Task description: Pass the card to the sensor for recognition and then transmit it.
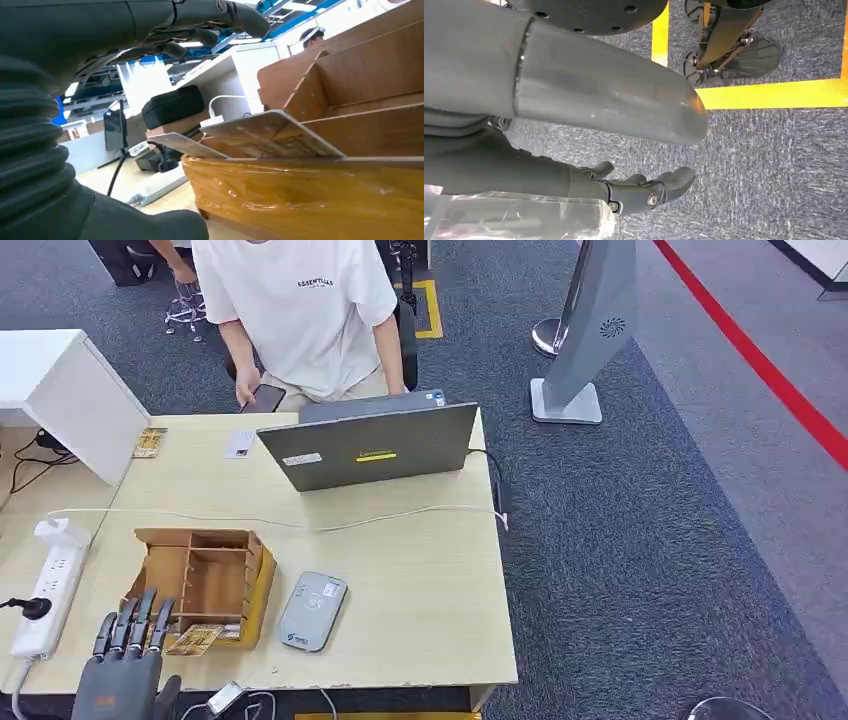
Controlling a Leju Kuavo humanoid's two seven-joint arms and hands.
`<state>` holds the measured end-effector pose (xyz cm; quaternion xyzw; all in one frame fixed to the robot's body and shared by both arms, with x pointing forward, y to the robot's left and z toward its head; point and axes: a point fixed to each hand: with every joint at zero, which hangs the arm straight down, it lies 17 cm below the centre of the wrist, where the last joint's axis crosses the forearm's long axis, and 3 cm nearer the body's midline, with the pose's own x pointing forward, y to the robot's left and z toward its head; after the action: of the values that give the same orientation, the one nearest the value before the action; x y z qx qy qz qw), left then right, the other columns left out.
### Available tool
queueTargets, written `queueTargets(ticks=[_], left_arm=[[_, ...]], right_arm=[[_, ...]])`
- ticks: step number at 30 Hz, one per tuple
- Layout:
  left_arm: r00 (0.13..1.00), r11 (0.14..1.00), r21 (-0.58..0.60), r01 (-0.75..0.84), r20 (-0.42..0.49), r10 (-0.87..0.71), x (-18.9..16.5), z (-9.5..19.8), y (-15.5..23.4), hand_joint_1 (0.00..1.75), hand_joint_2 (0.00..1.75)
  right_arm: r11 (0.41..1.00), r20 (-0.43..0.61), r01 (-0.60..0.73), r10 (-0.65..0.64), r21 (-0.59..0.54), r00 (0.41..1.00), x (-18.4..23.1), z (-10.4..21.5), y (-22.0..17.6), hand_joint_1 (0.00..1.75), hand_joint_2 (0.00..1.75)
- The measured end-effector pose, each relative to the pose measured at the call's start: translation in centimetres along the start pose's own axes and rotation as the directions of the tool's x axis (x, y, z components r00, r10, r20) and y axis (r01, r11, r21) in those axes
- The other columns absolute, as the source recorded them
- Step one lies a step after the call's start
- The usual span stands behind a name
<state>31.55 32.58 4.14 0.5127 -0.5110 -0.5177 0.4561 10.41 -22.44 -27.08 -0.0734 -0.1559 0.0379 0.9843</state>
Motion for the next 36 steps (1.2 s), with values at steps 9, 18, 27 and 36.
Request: queueTargets(ticks=[9, 18, 27, 36], left_arm=[[1.000, 1.000, -0.004, -0.023, -0.012, 0.023, 0.1, -0.5, -0.4, 0.00, 1.75], [0.999, 0.999, -0.009, -0.032, -0.014, 0.032, 0.3, -0.6, -0.6, 0.00, 1.75], [0.999, 0.999, 0.002, -0.037, -0.016, 0.037, 0.4, -1.1, -0.2, 0.00, 1.75], [0.999, 0.999, 0.018, -0.043, -0.017, 0.044, 0.5, -1.8, 0.2, 0.00, 1.75]], right_arm=[[1.000, 0.004, -0.008, 0.008, 0.002, 1.000, 0.1, 0.0, 0.0, 0.00, 0.00], [1.000, 0.006, -0.011, 0.011, 0.005, 1.000, 0.2, 0.0, 0.1, 0.00, 0.00], [1.000, 0.008, -0.018, 0.018, 0.007, 1.000, 0.2, 0.0, 0.1, 0.00, 0.00], [1.000, 0.010, -0.025, 0.025, 0.008, 1.000, 0.3, 0.0, 0.1, 0.00, 0.00]])
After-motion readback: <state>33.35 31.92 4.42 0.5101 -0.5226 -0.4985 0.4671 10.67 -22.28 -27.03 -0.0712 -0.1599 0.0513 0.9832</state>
